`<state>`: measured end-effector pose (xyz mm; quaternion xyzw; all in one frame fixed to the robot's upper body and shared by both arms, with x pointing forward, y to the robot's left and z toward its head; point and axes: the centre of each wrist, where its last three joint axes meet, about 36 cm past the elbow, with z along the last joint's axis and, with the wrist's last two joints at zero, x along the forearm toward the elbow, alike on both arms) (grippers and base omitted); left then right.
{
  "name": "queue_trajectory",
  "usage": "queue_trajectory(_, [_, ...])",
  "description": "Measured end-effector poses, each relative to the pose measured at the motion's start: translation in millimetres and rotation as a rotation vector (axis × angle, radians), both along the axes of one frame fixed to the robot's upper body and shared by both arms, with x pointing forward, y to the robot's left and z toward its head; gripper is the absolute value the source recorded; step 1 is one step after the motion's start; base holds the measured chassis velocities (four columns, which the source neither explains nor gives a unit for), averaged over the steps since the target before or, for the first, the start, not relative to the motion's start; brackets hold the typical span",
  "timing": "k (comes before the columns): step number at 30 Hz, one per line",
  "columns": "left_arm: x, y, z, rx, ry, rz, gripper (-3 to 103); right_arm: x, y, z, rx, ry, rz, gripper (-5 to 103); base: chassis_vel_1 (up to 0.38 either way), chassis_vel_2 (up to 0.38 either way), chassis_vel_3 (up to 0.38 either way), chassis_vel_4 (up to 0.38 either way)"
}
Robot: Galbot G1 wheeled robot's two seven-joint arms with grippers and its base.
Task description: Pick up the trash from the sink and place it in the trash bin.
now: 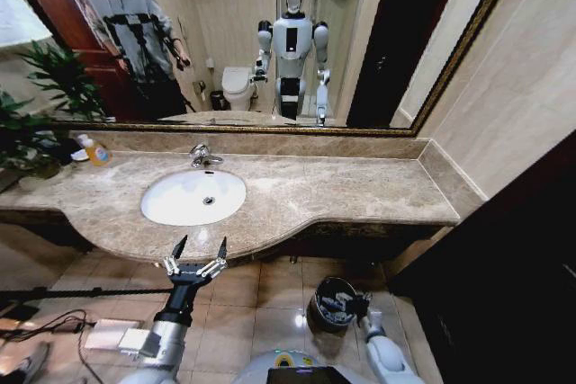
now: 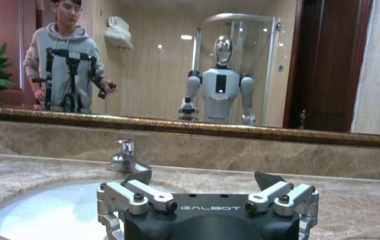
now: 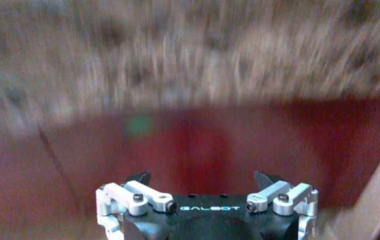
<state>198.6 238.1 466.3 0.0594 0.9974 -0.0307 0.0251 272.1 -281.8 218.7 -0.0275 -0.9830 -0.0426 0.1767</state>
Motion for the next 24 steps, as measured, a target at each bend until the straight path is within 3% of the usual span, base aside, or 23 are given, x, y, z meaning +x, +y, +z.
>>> queue_trajectory(6, [0, 0, 0, 0.000, 0.000, 0.000, 100, -14, 18, 82, 0.026, -0.178, -0.013, 100, 0.000, 0.000, 0.000, 0.000])
queue_trajectory(12, [0, 0, 0, 0.000, 0.000, 0.000, 100, -29, 30, 135, 0.032, -0.274, -0.012, 100, 0.000, 0.000, 0.000, 0.000])
queue_trajectory(16, [0, 0, 0, 0.000, 0.000, 0.000, 100, -34, 36, 180, -0.081, -0.393, 0.016, 100, 0.000, 0.000, 0.000, 0.000])
queue_trajectory(24, [0, 0, 0, 0.000, 0.000, 0.000, 100, -30, 43, 223, -0.117, -0.478, 0.035, 100, 0.000, 0.000, 0.000, 0.000])
